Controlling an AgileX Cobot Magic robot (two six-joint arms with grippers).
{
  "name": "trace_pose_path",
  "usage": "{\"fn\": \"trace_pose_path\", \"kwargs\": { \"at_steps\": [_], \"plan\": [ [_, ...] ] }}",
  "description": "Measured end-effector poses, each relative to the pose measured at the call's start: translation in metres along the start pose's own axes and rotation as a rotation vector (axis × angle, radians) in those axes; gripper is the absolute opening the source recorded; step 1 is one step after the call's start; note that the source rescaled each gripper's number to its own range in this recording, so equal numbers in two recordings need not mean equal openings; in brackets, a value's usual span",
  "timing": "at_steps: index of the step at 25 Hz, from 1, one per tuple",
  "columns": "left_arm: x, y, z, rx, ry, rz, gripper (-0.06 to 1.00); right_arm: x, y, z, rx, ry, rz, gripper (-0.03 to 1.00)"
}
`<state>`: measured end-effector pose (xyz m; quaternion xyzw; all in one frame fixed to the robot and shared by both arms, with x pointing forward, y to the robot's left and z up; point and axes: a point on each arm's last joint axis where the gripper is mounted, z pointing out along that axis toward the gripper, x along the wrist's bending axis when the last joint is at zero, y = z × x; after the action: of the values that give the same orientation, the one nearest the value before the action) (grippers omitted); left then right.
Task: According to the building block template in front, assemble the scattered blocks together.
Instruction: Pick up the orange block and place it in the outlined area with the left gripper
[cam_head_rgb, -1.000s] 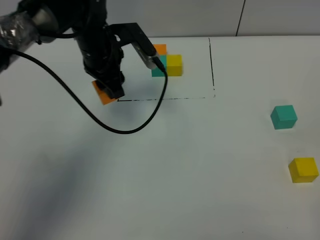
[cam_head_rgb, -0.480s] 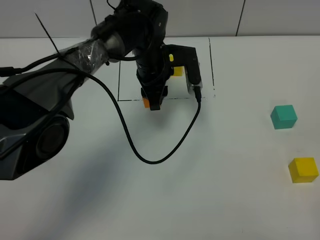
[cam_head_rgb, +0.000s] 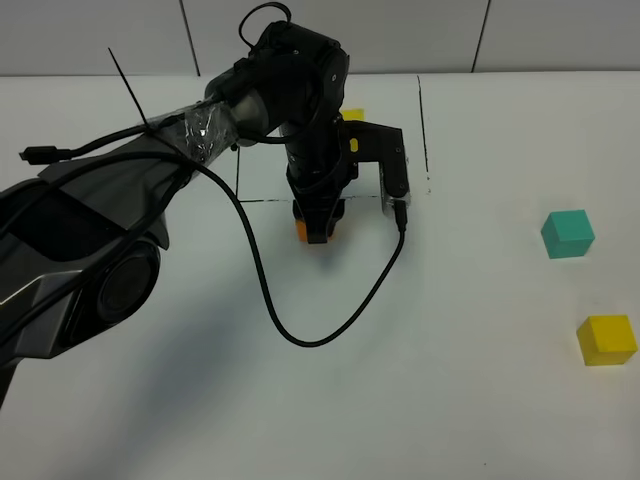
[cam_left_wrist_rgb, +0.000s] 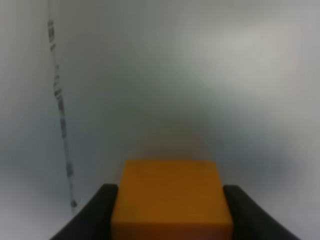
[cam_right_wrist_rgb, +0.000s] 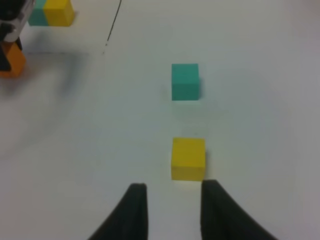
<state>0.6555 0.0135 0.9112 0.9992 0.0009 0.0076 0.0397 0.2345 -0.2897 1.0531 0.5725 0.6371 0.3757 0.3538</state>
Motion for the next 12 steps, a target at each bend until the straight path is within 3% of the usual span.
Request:
{"fn": "trace_pose_path", "kwargs": {
  "at_steps": [12],
  "plan": [
    [-0.0022,0.0058,0.0067,-0.022,-0.011,0.025,0.00,0.0000,0.0000,0.0000,0.000,0.000,0.000,0.00]
  ]
}}
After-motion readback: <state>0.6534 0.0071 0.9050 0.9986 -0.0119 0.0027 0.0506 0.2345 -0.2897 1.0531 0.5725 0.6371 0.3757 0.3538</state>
